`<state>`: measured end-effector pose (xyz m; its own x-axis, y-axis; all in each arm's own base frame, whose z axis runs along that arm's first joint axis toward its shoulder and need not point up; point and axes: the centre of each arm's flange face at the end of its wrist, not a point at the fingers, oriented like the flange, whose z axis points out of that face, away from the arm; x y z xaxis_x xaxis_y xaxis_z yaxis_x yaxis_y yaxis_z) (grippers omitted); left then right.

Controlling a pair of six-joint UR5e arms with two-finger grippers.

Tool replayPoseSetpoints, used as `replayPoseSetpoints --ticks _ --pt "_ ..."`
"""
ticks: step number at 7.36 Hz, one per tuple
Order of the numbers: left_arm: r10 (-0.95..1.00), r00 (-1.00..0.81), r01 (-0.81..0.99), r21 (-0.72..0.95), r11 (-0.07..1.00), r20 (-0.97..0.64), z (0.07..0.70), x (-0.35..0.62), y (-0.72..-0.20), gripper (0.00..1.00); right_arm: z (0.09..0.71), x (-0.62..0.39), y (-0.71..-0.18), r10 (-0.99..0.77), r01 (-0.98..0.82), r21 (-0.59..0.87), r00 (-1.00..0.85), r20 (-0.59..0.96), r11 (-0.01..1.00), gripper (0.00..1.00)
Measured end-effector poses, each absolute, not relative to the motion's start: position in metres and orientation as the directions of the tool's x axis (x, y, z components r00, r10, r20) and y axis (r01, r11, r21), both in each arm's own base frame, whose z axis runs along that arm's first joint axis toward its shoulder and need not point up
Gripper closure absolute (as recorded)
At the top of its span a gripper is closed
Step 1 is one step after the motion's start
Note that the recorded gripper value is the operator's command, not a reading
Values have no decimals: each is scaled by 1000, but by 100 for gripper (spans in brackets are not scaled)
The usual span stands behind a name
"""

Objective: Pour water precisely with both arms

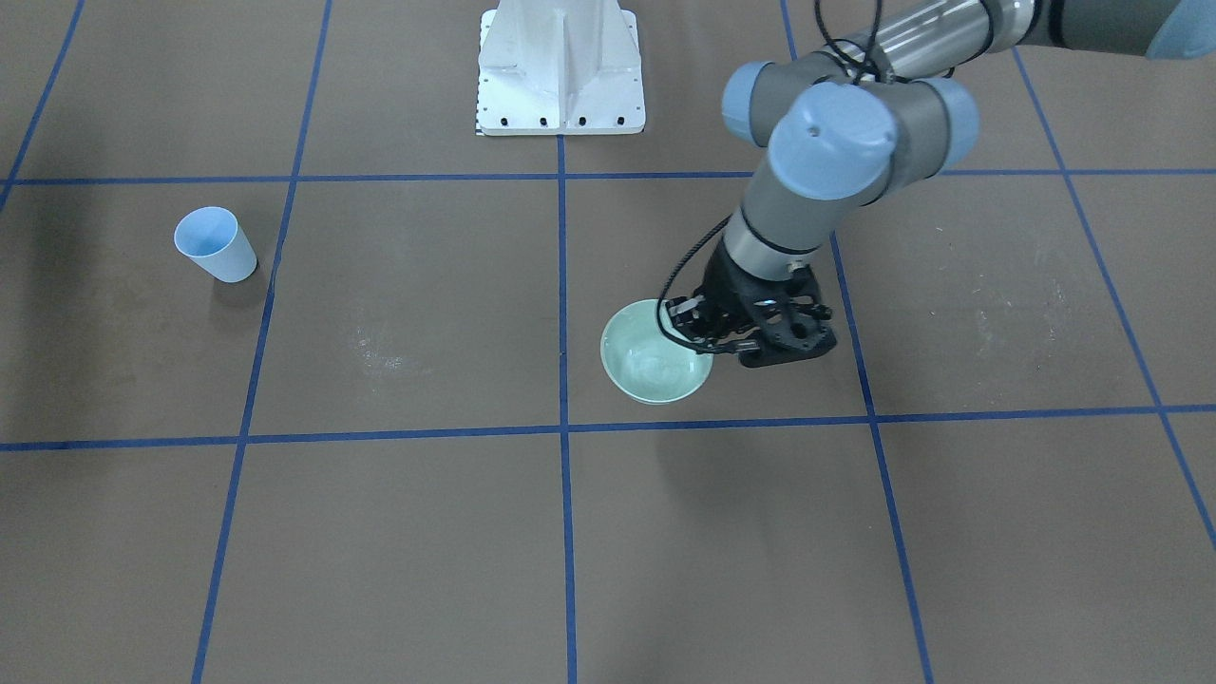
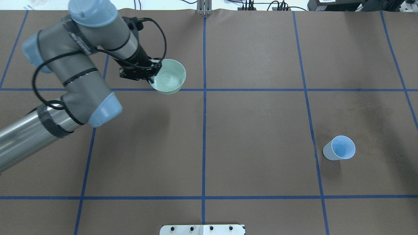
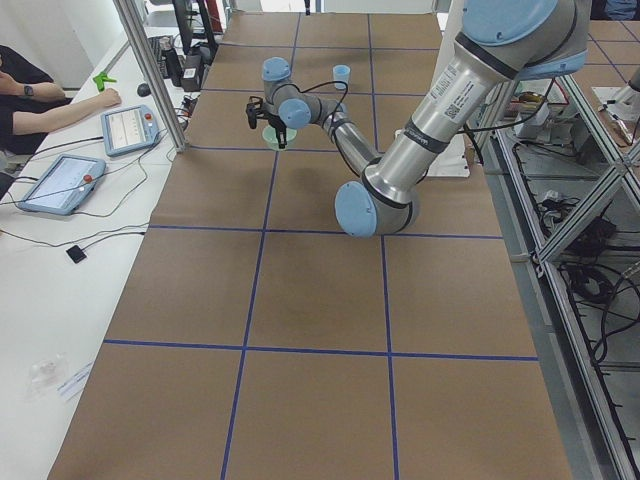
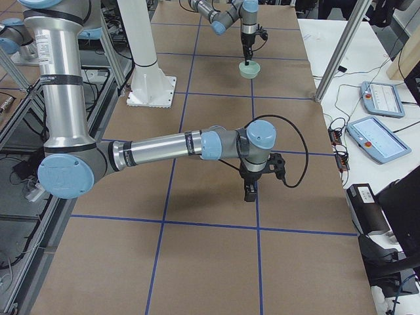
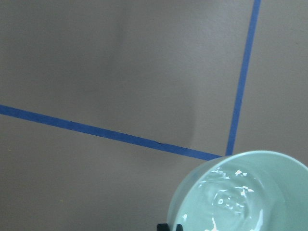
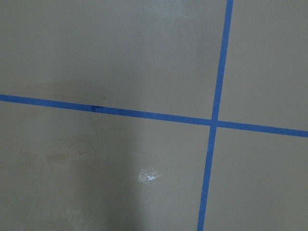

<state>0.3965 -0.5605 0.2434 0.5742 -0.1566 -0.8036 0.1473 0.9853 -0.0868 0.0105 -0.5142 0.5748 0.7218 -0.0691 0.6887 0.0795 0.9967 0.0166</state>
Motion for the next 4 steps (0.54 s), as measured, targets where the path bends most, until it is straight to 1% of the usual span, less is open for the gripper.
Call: replayPoseSetpoints --ticks 2,4 --pt "-69 624 73 -29 997 -778 338 305 -567 100 582 12 -507 -59 89 -9 728 684 996 0" --pt "2 661 8 9 1000 -751 425 230 -561 100 592 13 -501 -91 121 3 727 681 993 0"
